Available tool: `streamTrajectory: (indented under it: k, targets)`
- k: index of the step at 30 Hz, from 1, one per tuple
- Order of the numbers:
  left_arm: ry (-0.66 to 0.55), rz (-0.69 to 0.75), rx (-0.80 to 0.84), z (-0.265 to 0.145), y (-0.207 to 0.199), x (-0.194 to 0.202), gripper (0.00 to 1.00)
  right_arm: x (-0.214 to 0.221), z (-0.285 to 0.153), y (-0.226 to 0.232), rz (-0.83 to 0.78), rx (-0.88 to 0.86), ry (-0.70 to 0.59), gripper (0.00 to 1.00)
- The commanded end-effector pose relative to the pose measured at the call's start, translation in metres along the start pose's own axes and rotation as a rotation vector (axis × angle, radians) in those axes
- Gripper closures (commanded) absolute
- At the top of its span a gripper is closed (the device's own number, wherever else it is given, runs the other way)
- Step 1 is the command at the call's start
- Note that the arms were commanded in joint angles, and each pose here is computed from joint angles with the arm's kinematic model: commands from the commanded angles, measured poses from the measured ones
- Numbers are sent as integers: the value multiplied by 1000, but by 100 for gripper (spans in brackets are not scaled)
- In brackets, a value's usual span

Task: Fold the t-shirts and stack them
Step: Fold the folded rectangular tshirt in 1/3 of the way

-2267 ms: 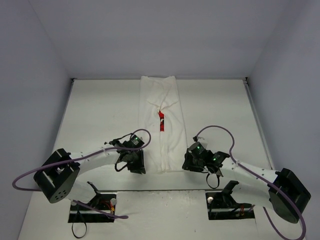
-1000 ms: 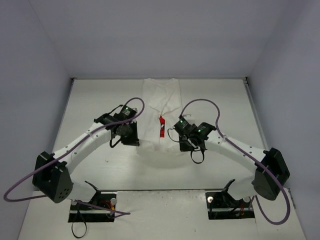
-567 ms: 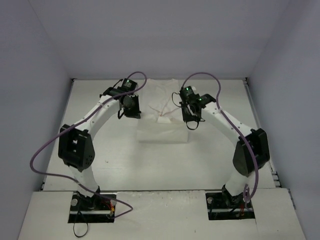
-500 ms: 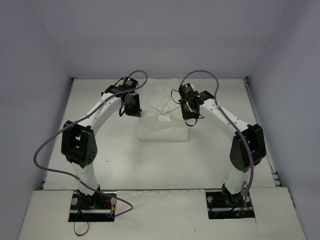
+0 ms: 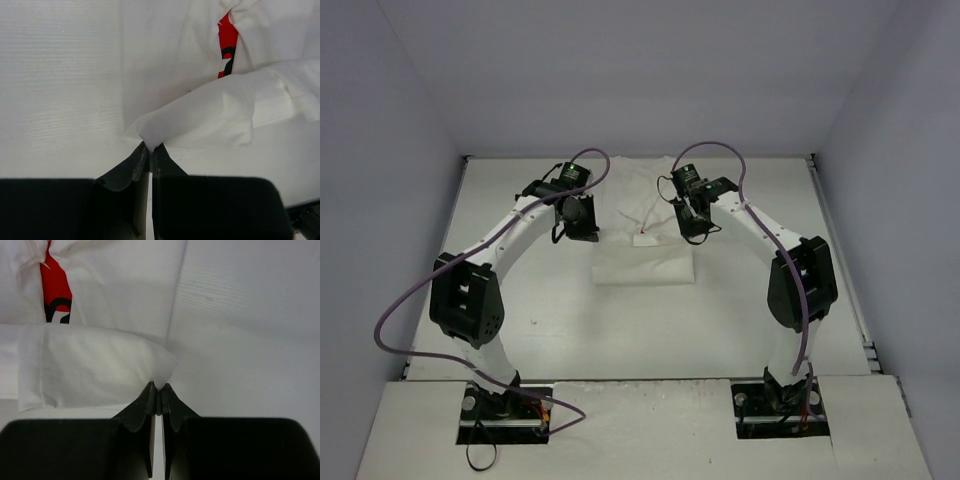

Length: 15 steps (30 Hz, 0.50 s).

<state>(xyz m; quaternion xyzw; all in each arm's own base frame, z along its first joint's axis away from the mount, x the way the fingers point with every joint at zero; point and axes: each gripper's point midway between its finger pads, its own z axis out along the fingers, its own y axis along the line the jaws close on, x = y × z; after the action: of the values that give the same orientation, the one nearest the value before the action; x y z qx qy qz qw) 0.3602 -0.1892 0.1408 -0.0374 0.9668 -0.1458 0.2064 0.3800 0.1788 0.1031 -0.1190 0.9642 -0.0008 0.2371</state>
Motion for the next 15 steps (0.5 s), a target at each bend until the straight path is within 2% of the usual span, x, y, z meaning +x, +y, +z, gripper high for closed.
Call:
streamTrajectory:
  k: [1,15]
  targets:
    - [-96,-4,27,-7,-8,-28,100,-21,-17,-6,-4,-9,-72,100]
    - [-52,-20,-14,46,-2,-46,100,-33,33,-3,-27,-37,-15,100]
